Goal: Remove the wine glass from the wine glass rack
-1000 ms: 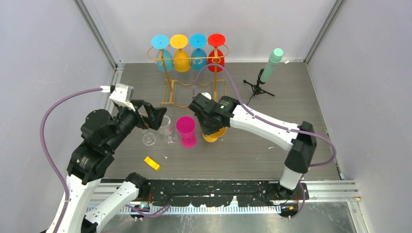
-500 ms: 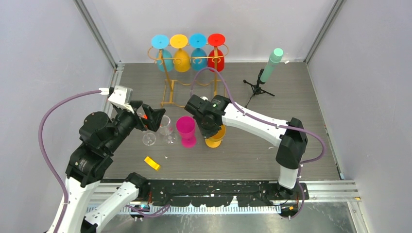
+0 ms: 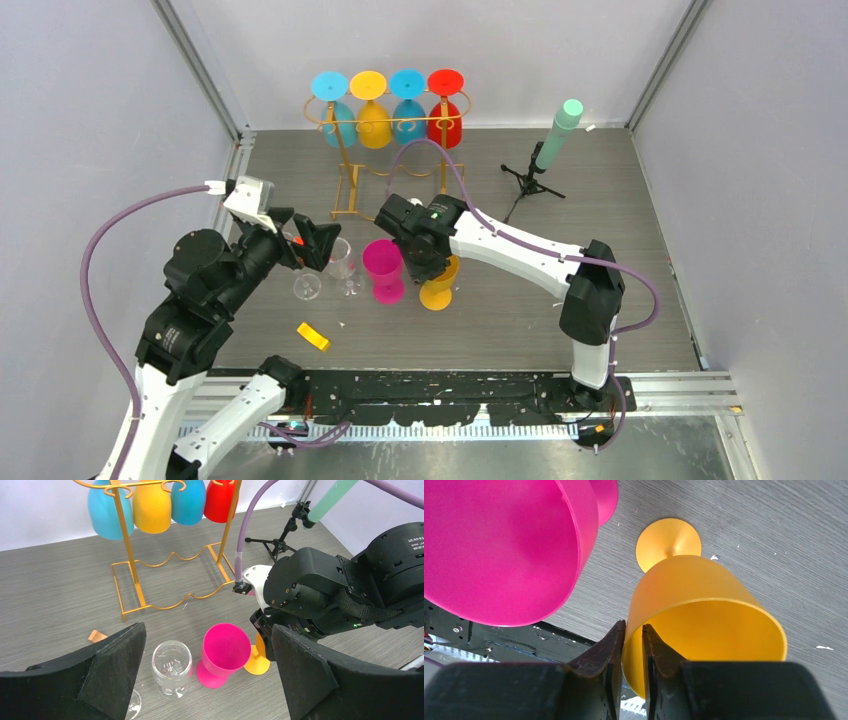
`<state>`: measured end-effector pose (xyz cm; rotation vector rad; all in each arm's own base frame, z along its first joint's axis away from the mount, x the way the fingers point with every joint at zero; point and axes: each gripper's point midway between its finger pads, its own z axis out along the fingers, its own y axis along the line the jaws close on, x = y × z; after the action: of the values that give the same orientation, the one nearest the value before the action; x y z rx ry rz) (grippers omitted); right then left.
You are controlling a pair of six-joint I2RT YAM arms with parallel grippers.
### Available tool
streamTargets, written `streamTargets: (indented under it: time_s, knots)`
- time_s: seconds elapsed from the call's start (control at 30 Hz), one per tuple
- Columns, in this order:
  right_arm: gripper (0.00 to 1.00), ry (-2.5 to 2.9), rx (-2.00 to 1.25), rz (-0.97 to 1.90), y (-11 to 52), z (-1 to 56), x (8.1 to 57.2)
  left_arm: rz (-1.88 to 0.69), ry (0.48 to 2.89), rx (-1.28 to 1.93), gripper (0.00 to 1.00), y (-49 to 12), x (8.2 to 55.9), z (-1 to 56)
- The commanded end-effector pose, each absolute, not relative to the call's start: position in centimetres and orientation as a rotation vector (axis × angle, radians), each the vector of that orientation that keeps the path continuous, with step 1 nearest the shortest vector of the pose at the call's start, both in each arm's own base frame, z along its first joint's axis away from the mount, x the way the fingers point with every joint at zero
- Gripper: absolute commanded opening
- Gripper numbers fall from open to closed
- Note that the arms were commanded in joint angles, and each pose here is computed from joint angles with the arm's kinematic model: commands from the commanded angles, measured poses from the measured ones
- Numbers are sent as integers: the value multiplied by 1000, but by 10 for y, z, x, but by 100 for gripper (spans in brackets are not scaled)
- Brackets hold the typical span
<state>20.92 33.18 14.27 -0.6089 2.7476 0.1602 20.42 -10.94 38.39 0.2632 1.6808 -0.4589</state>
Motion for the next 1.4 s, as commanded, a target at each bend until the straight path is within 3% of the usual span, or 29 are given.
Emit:
streamTargets:
  time_s: [0.0,0.17,0.33,0.47,0.8,0.87,1.03,1.37]
  knots:
    - [25,2665,-606,211,345,161,221,-457,1660,277,100,-110,205,392]
    - [26,2637,-594,226,349,168,226,-458,1661,276,100,-110,204,393]
    - [8,2608,-569,238,352,172,230,-458,1662,276,100,-109,203,393]
    - [1,2589,-551,246,353,176,234,-461,1659,273,100,-109,203,395]
    - [1,2591,-559,285,361,176,234,-462,1668,258,100,-109,204,395]
    - [5,2593,-555,293,361,176,233,-458,1668,254,100,-108,204,395]
    - [32,2584,-533,279,358,179,234,-459,1673,236,100,-107,206,395]
    - [44,2416,-441,410,350,242,239,-525,1670,-35,100,-107,234,408]
